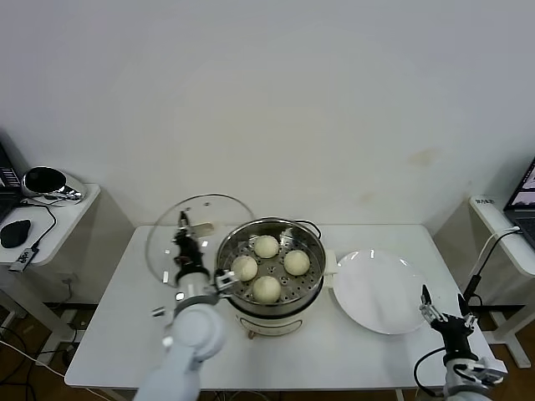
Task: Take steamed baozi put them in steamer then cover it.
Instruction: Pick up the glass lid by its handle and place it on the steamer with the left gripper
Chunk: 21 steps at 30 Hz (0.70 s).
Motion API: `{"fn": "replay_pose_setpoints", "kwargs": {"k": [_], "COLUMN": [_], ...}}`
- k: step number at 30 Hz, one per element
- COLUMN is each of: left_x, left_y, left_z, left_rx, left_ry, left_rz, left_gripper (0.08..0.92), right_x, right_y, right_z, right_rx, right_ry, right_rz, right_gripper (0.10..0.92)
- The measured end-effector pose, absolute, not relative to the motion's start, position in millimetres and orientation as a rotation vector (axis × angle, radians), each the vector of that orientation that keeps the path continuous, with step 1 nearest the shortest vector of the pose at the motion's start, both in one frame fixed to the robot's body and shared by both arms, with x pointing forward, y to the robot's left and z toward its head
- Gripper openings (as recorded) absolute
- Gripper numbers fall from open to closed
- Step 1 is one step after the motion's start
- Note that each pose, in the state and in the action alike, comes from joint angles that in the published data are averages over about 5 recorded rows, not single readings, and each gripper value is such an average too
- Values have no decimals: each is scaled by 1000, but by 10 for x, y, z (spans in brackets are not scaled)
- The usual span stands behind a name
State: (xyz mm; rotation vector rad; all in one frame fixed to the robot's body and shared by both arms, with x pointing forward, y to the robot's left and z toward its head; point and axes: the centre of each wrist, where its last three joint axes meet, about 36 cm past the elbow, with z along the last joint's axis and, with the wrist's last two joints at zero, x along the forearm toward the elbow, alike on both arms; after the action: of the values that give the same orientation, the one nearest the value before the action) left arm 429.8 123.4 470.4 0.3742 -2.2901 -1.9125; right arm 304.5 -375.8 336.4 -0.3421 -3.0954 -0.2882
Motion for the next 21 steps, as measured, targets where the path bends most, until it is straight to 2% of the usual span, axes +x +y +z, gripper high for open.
{"fn": "replay_pose_setpoints", "kwargs": {"k": [12,17,21], "left_x": [4263,4264,4269], "left_y": [236,41,-16], "left_z": [4857,4819,4764], "left_rx": [46,-12,-7], "left_ry": [-2474,-2467,-2426], "left_rz": [-1896,-1928,-1975], "left_gripper": [148,148,148], "right_x": [3041,3038,3031], "right_y": [-3715,-3703,-3704], "right_z": [3257,3248,3238], "right_rx": [-351,-350,-351], "right_ry": [-3078,-3076,-3074], "right_rz": [-279,-276,-272], "right_gripper": [823,823,823]}}
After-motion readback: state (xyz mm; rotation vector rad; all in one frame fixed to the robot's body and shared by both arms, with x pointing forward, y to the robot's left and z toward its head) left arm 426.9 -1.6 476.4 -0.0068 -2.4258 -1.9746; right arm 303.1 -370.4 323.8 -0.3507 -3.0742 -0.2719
